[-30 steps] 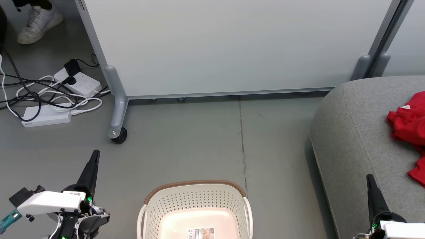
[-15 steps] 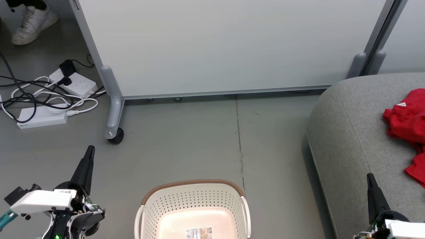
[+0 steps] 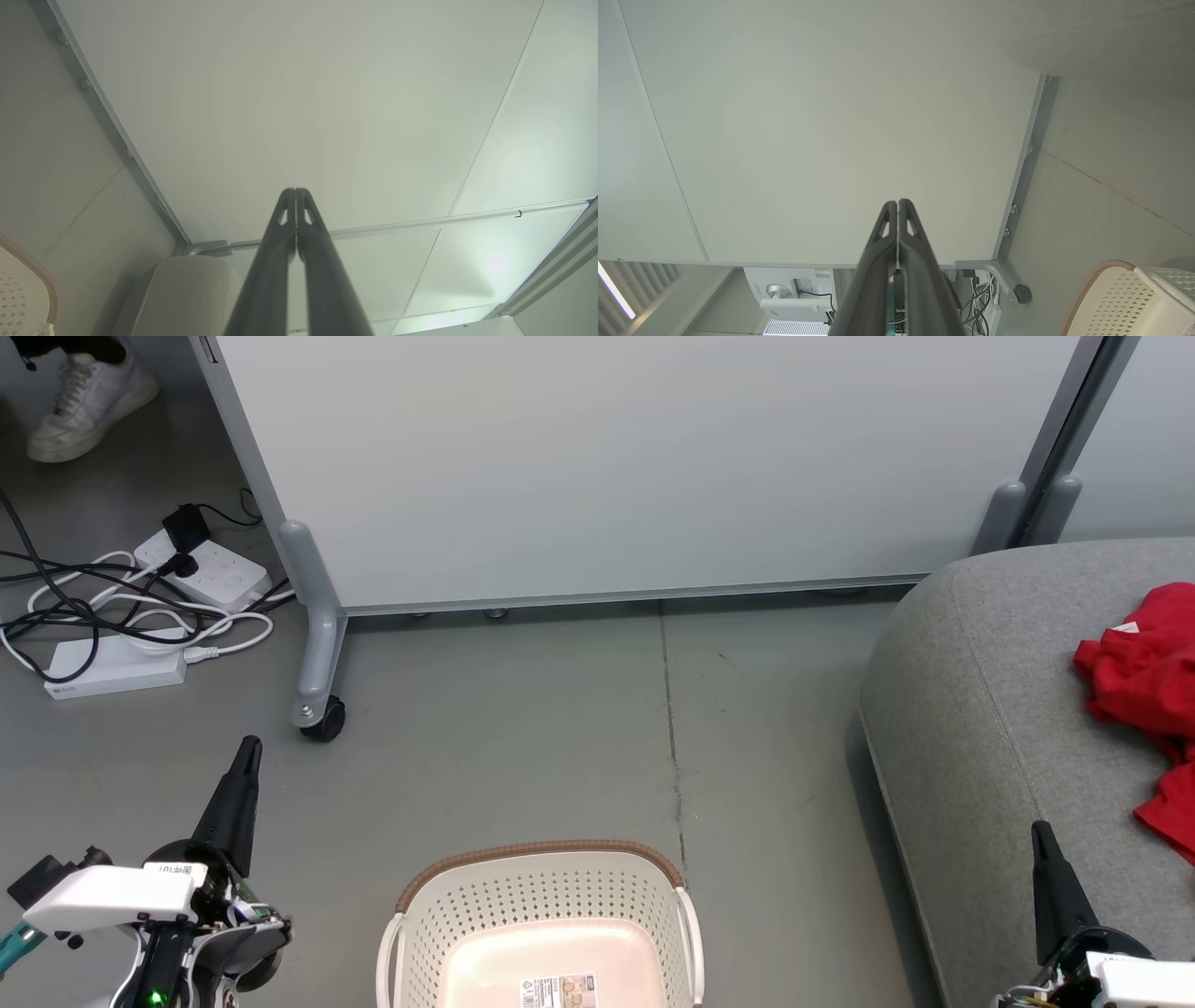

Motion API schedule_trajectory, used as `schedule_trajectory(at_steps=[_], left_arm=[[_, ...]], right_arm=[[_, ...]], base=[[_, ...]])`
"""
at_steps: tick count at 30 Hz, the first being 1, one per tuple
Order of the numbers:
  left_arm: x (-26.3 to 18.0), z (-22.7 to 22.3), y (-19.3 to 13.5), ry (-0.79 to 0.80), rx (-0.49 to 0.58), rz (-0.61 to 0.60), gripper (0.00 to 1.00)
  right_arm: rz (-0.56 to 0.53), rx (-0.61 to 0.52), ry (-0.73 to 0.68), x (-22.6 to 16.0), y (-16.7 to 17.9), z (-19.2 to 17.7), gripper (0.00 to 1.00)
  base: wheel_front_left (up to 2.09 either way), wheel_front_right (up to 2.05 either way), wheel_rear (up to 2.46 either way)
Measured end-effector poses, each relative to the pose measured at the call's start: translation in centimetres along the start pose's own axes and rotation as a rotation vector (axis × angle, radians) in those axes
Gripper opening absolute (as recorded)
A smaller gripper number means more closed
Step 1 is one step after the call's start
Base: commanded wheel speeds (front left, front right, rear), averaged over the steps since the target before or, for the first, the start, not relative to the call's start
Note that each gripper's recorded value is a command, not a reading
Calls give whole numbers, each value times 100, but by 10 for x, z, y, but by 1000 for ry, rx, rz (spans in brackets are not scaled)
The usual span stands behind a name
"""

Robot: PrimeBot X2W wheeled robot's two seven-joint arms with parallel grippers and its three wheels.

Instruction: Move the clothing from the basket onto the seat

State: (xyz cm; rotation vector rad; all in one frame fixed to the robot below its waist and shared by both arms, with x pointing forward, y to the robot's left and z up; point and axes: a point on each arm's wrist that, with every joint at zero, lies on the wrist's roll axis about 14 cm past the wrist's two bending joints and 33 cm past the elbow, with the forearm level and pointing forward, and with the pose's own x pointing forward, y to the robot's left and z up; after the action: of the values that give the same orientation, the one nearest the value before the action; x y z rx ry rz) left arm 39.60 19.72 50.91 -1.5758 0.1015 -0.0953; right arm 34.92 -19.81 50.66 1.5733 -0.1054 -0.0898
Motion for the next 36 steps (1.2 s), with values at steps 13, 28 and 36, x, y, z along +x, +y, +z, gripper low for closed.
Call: schedule_trajectory(at_steps=[13, 28, 36], left_arm=[[0, 0, 0, -1, 0, 0, 0], [0, 0, 0, -1, 0, 0, 0], [0, 0, 0, -1, 0, 0, 0]], right_arm=[[1, -2, 2, 0, 0, 0, 0], [0, 3, 3, 0, 0, 0, 0], [0, 2, 3, 0, 0, 0, 0]], base=[[0, 0, 0], [0, 0, 0], [0, 0, 0]])
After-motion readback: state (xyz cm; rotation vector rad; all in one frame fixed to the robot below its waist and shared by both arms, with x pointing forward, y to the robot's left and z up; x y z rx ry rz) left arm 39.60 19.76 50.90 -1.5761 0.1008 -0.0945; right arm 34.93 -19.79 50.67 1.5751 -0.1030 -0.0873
